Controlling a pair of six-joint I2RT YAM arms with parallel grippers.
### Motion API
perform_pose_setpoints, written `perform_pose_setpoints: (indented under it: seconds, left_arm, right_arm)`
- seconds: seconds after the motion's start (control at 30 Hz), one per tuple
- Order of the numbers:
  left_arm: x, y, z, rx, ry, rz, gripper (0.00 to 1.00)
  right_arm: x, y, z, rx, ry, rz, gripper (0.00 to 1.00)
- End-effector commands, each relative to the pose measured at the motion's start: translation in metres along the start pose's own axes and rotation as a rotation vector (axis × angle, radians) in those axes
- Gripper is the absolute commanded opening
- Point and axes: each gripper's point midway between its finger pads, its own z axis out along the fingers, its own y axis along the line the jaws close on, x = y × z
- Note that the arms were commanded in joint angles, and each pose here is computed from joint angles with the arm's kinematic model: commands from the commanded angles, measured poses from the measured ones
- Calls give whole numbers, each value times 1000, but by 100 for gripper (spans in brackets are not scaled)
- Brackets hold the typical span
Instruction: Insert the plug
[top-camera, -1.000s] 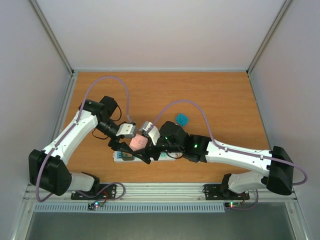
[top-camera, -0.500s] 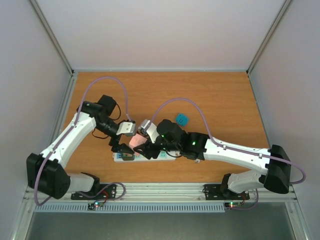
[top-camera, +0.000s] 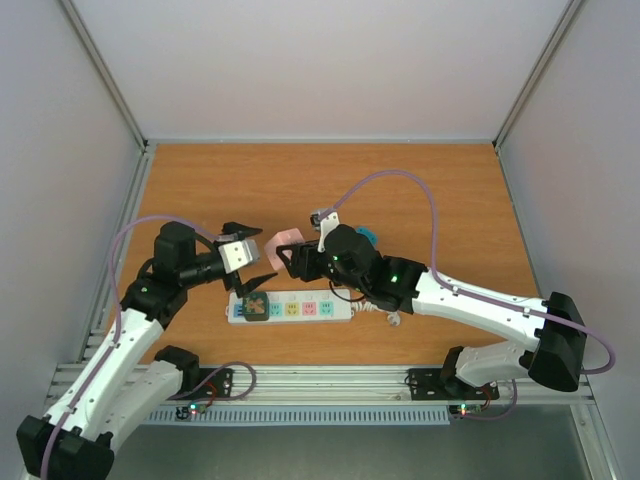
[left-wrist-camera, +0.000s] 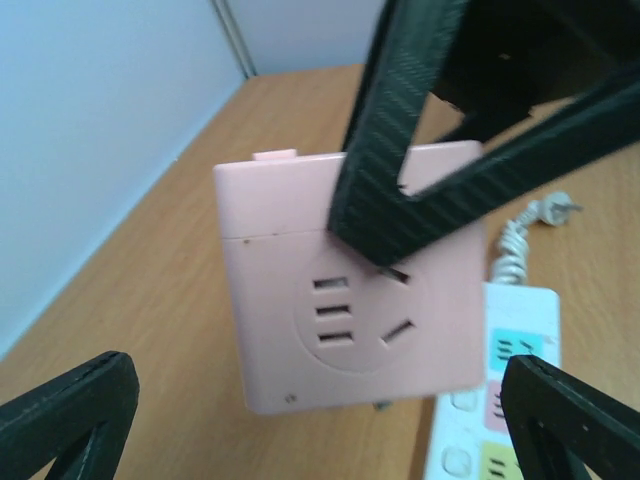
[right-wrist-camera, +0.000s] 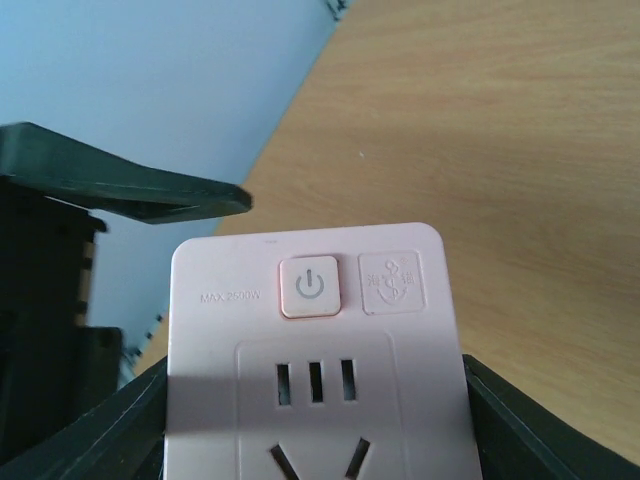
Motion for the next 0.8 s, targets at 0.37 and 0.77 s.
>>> perform_pose_setpoints:
  seconds: [0.37, 0.77]
  left_arm:
    - [-15, -4, 10, 62, -135, 7, 76]
    - [-13, -21, 5, 115, -159, 96, 39]
  right_arm:
    - [-12, 37, 7, -126, -75, 151, 7]
    - [-1, 34, 2, -122, -30, 107, 98]
